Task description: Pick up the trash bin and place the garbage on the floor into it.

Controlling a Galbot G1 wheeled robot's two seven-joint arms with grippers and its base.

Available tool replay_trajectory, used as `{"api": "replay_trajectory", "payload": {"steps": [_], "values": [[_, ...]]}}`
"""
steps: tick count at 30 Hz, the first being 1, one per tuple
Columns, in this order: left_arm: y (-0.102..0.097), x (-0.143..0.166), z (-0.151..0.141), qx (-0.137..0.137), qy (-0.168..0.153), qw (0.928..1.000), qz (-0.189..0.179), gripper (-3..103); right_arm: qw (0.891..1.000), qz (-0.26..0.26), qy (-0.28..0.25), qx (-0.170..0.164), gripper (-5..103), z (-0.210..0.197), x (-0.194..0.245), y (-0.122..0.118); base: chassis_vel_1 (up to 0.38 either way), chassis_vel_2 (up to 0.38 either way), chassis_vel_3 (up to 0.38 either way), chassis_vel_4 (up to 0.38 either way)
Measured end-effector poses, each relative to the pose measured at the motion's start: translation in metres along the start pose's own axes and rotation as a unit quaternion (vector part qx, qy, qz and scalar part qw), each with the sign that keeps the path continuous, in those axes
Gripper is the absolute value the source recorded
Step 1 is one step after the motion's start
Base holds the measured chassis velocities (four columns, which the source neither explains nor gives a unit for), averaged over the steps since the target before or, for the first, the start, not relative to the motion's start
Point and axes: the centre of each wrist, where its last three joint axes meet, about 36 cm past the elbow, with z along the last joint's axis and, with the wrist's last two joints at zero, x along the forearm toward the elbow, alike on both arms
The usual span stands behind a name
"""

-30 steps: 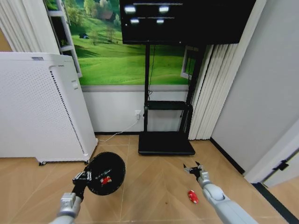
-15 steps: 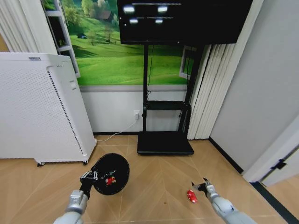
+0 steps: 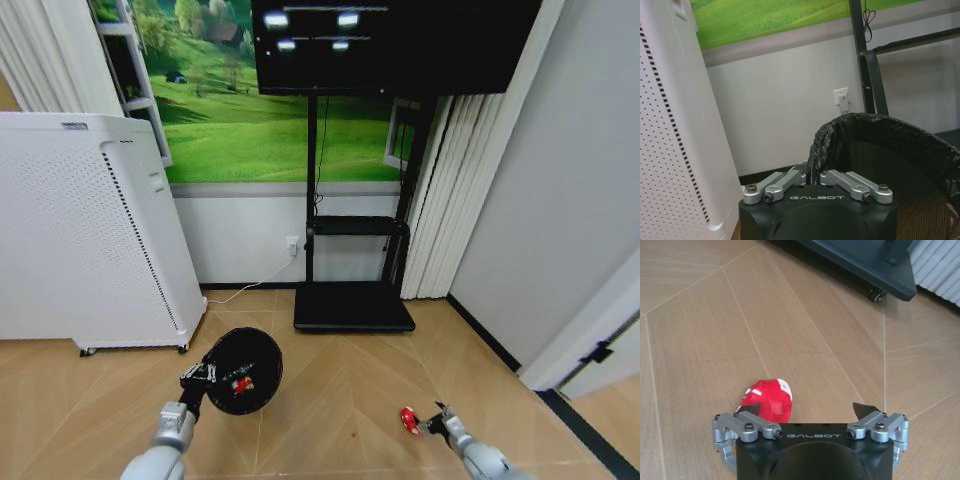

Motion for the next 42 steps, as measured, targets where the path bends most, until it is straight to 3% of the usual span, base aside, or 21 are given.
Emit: {"api": "replay_trajectory", "payload": {"steps": [16,22,29,37,42], "values": [[-0.002,0.005,0.008,-0.005,0.014,0.9999,0.002,7,0.999,-0.008,0.032,0.026,100,0.024,-0.027,0.005,0.000,0.000,0.000,0.000],[-0.005,0.003,0.009,-0.006,0.012,0.9999,0.003,7,1.000,0.006,-0.012,-0.003,100,-0.004,-0.011,-0.015,0.000,0.000,0.000,0.000],[-0.008,0.002,0.009,-0.004,0.011,0.9999,0.003,7,0.999,0.005,-0.036,0.003,100,-0.011,0.013,-0.029,0.000,0.000,0.000,0.000],[-0.008,0.000,0.010,-0.003,0.010,0.9999,0.001,7,0.999,-0.010,-0.032,0.011,100,0.008,0.027,-0.016,0.000,0.000,0.000,0.000],[-0.011,0.001,0.012,-0.002,0.011,0.9999,0.001,7,1.000,-0.007,-0.022,0.000,100,0.021,0.019,-0.003,0.000,0.000,0.000,0.000]]}}
